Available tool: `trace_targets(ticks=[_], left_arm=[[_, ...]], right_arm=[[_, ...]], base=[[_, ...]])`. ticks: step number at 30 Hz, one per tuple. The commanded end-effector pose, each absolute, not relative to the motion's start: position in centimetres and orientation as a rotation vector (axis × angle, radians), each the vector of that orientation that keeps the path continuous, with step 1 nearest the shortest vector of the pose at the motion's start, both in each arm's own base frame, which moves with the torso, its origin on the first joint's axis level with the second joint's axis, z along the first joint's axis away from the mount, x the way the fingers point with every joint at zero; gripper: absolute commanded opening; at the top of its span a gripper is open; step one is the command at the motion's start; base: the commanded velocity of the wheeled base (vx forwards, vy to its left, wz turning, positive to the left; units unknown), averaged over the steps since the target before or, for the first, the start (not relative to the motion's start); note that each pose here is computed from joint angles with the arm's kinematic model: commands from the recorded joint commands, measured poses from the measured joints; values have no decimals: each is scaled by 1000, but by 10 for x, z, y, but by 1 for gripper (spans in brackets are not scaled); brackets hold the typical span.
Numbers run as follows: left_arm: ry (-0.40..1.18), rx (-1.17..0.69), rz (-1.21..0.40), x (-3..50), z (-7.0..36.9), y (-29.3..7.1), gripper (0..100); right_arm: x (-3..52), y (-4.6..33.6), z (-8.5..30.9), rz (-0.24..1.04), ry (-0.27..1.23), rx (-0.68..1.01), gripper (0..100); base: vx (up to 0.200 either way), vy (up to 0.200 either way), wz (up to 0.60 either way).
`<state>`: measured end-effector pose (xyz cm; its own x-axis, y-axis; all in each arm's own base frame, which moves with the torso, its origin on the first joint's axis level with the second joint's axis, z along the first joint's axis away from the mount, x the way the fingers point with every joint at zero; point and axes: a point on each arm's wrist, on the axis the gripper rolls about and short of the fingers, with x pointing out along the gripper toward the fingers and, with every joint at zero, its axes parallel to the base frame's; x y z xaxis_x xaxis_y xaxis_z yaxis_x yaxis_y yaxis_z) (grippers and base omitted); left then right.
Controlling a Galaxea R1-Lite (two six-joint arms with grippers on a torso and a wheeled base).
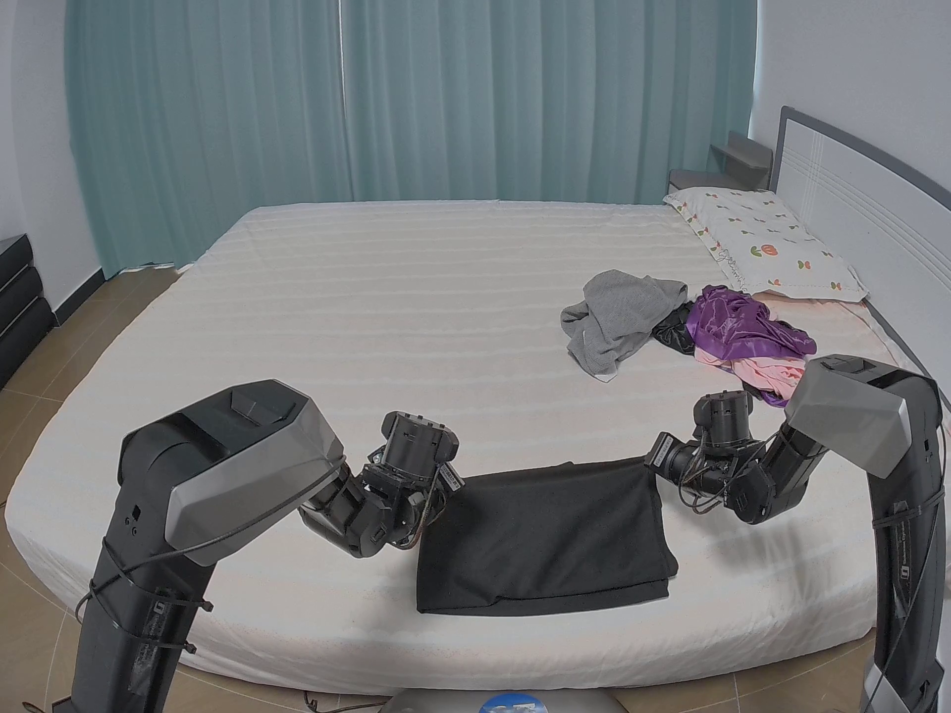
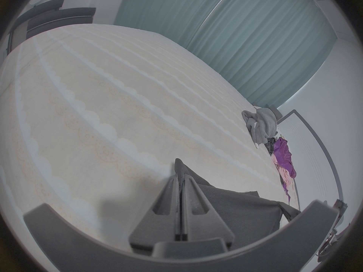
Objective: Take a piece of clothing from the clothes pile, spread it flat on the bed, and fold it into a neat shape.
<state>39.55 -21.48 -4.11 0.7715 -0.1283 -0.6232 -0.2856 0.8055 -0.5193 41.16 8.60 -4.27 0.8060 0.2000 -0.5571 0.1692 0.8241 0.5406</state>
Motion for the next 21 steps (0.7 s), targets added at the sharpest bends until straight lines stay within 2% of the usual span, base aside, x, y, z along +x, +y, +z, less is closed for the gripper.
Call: trace_targets(ticks=[1, 3, 4, 6, 7, 14, 15, 18, 21], left_arm=[[691, -642, 94, 396, -40, -215, 0], [692, -643, 93, 396, -40, -215, 0], [692, -643, 93, 396, -40, -215, 100], [692, -644, 94, 396, -39, -215, 100], [692, -644, 94, 396, -39, -215, 100], [683, -688, 111, 397, -29, -206, 100], [679, -750, 138, 397, -21, -196, 100], [712, -808, 133, 390, -11, -184, 100], [765, -838, 105, 377, -3, -174, 100]], right_arm=[[412, 88, -47, 13, 667, 608, 0], [411, 89, -48, 11, 680, 605, 0], [410, 89, -48, 11, 685, 603, 0], [408, 90, -49, 12, 689, 599, 0], [408, 90, -48, 14, 688, 599, 100], [394, 72, -22, -2, 667, 630, 100], [377, 64, -7, 38, 695, 656, 100], [340, 61, -9, 100, 814, 681, 100], [308, 60, -12, 124, 873, 686, 100]], base=[[0, 0, 0], [0, 0, 0], [0, 0, 0], [0, 0, 0], [0, 0, 0], [0, 0, 0], [0, 0, 0], [0, 0, 0], [0, 0, 0]])
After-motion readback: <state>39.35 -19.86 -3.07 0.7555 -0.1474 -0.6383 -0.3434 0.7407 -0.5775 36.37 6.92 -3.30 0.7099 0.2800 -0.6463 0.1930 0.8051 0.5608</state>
